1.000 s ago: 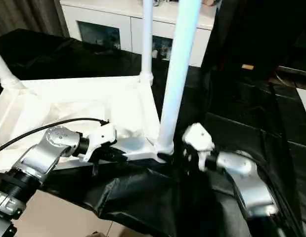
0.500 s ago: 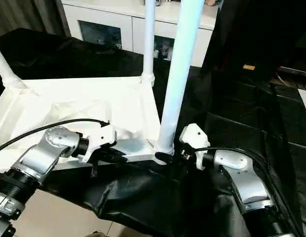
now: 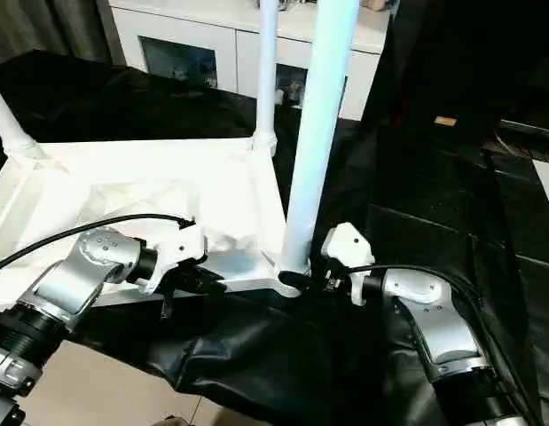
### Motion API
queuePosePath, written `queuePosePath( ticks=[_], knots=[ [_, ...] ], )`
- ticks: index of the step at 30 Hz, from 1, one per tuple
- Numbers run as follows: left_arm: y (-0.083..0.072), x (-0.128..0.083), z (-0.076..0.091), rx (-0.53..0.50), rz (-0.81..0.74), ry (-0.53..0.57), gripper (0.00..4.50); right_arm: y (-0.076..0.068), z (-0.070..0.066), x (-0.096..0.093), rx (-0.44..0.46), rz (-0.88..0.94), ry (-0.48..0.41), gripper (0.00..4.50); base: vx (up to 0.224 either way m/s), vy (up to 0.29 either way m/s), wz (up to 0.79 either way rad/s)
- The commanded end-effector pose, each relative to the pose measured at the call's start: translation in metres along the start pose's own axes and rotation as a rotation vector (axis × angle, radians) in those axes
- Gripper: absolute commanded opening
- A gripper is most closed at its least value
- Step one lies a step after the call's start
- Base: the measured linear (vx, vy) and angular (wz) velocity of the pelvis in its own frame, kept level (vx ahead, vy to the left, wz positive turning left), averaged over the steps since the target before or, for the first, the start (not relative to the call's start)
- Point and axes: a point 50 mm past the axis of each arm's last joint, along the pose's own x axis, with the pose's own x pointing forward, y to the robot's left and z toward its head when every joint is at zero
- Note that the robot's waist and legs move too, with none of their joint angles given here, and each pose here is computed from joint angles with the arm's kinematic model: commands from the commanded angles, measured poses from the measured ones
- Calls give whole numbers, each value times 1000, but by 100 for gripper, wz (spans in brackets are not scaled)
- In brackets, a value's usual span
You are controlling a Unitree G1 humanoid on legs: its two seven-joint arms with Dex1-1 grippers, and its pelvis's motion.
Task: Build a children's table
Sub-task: Rotate leg to tighten
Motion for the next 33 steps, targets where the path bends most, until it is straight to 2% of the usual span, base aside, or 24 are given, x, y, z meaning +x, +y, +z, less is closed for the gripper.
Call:
queuePosePath(
  ticks=[1,4,5,8,9,12,16,17,19,22,23,24,25,27,28,29,33],
  knots=[
    [-2,3,-5,-5,1,11,0,4,-9,1,19,-2,41,239,0,0,0],
    [3,4,-3,-21,60,-15,0,2,-19,2,53,-84,82,226,0,0,0],
    [8,7,1,-42,119,-48,0,-1,-30,5,99,-189,126,224,0,0,0],
    [16,15,8,-75,217,-80,0,-1,-41,14,176,-333,169,223,0,0,0],
    [17,20,12,-81,241,-91,0,3,-43,23,224,-374,165,223,0,0,0],
    [20,32,18,-75,284,-98,0,11,-43,37,228,-402,172,221,0,0,0],
    [25,42,24,-46,357,-61,0,12,-42,52,249,-483,189,219,0,0,0],
    [26,50,32,-61,390,-77,0,12,-39,61,271,-541,187,219,0,0,0],
    [26,55,39,-68,393,-102,0,11,-34,65,267,-567,177,219,0,0,0],
    [25,56,42,-55,385,-111,0,7,-28,65,268,-600,148,219,0,0,0],
    [24,55,40,-20,366,-101,0,1,-21,61,270,-614,89,219,0,0,0],
    [24,55,40,-19,365,-100,0,1,-21,61,270,-614,84,219,0,0,0],
    [22,52,38,12,332,-97,0,-4,-14,55,282,-597,9,219,0,0,0],
    [21,50,36,25,309,-95,0,-8,-9,48,283,-575,-35,273,0,0,0],
    [19,47,36,51,280,-103,0,-10,-6,42,270,-544,-54,273,0,0,0],
    [19,47,36,51,280,-103,0,-10,-6,42,270,-544,-54,284,0,0,0],
    [13,39,31,118,190,-74,0,-17,-1,21,202,-457,-48,316,0,0,0]
  ],
)
